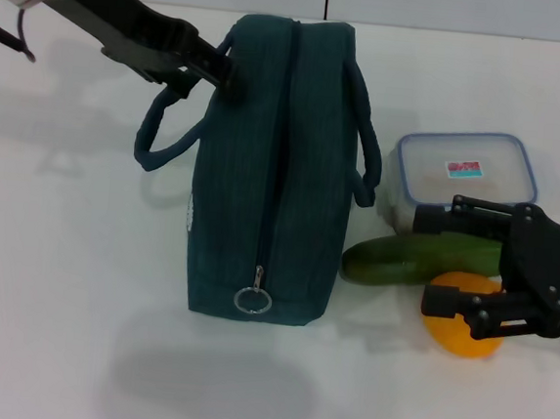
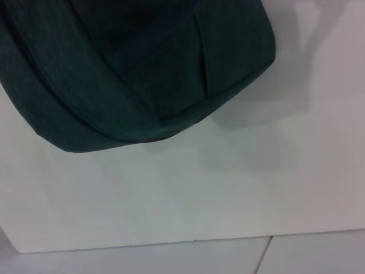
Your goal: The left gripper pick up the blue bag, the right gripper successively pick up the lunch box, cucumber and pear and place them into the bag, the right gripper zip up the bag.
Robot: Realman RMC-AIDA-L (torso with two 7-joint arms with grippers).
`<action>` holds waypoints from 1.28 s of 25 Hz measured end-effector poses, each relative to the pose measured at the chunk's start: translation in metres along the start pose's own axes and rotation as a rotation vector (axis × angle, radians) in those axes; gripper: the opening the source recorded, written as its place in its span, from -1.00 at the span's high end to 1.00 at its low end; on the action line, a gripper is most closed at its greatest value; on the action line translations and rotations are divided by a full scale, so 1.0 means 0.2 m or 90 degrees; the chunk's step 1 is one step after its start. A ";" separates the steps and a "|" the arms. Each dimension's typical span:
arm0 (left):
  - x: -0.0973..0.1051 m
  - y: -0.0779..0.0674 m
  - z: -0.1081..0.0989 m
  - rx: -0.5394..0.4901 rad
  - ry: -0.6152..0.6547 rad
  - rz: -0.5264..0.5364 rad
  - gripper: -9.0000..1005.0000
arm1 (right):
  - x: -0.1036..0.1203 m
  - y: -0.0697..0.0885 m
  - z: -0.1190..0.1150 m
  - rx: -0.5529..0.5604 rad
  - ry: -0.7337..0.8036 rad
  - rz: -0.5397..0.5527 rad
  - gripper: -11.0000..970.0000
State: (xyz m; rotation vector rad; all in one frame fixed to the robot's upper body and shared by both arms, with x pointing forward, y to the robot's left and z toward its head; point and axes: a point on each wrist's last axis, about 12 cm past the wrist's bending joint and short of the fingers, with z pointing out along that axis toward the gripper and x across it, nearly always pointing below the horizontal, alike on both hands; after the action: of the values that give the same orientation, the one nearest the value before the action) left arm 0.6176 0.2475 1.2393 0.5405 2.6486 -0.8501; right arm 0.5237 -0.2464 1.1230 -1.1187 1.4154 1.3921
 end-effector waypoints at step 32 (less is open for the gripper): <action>0.07 0.04 0.03 0.120 -0.027 -0.047 0.81 | 0.04 0.05 -0.03 -0.005 -0.021 0.021 -0.81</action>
State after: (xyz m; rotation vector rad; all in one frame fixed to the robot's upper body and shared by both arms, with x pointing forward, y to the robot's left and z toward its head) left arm 0.6103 0.2537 1.2248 0.4662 2.5794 -1.1296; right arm 0.5129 -0.2522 1.1183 -1.0778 1.4118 1.4342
